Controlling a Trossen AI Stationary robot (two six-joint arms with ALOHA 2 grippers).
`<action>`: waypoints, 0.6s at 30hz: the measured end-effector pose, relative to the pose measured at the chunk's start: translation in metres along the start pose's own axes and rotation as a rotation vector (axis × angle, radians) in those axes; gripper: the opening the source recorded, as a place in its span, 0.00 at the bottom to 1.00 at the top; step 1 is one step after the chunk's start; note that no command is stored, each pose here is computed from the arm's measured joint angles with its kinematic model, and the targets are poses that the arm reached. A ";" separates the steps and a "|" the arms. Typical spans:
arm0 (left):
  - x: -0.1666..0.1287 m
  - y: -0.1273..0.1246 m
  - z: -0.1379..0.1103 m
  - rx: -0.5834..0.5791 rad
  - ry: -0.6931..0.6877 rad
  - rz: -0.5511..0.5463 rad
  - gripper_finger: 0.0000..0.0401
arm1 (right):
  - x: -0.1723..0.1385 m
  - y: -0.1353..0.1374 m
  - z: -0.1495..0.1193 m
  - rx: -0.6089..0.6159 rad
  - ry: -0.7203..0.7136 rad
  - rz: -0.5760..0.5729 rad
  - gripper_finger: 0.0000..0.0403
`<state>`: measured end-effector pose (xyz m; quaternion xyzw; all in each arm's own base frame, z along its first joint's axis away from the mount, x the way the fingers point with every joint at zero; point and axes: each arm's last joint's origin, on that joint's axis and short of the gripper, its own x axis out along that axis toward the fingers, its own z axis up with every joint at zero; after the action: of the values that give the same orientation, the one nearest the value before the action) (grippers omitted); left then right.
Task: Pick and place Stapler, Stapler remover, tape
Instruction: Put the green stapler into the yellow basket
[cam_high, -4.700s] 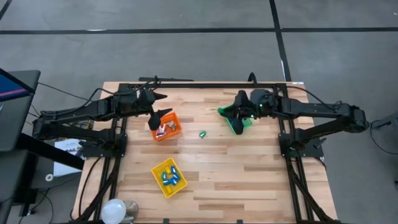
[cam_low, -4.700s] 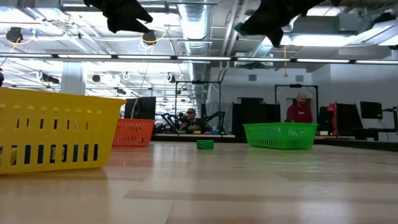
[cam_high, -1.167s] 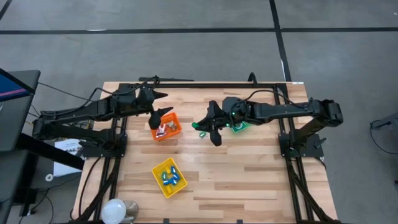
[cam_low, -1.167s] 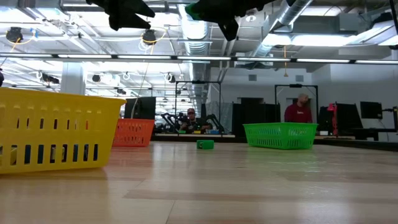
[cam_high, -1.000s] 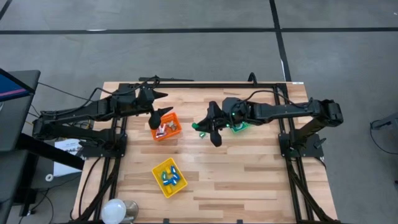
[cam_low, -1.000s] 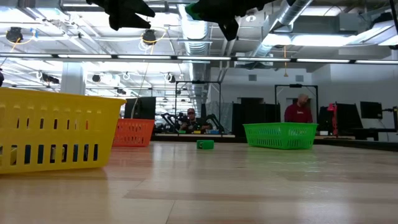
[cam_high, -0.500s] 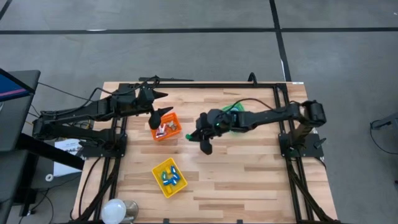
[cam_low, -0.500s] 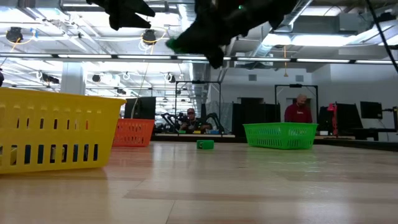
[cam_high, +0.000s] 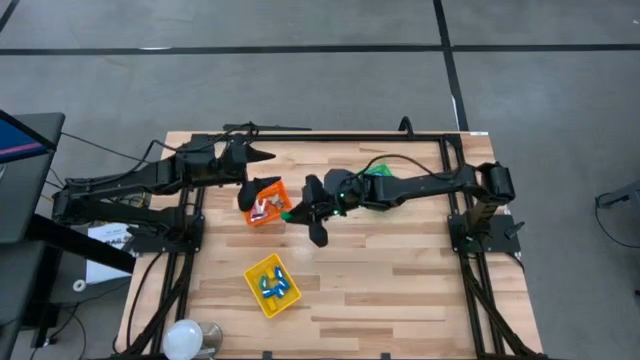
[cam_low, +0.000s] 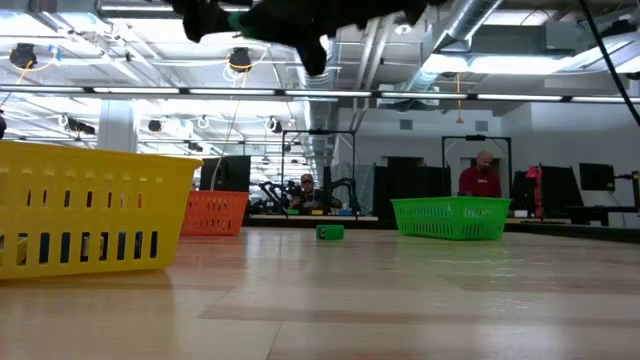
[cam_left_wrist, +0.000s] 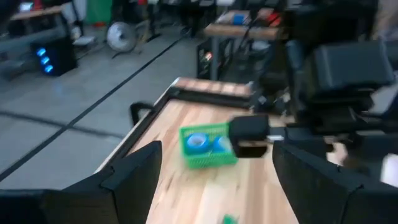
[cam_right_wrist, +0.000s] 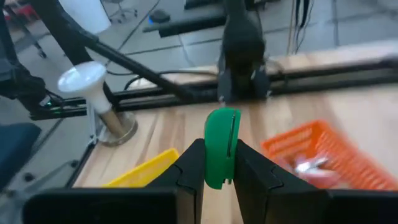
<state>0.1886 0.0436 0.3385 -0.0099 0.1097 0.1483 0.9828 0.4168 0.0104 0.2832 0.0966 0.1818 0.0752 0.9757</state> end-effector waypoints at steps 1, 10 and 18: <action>0.000 -0.001 0.002 -0.002 -0.022 -0.018 0.74 | -0.004 0.002 0.008 -0.026 -0.012 -0.010 0.14; -0.002 -0.005 0.016 -0.048 -0.158 -0.176 0.74 | -0.044 0.010 0.048 -0.234 -0.009 -0.182 0.12; -0.003 -0.010 0.019 -0.075 -0.187 -0.297 0.74 | -0.066 0.008 0.058 -0.324 -0.008 -0.318 0.13</action>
<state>0.1926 0.0339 0.3579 -0.0490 0.0096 0.0058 0.9987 0.3766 -0.0030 0.3606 -0.0912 0.1765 -0.0517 0.9787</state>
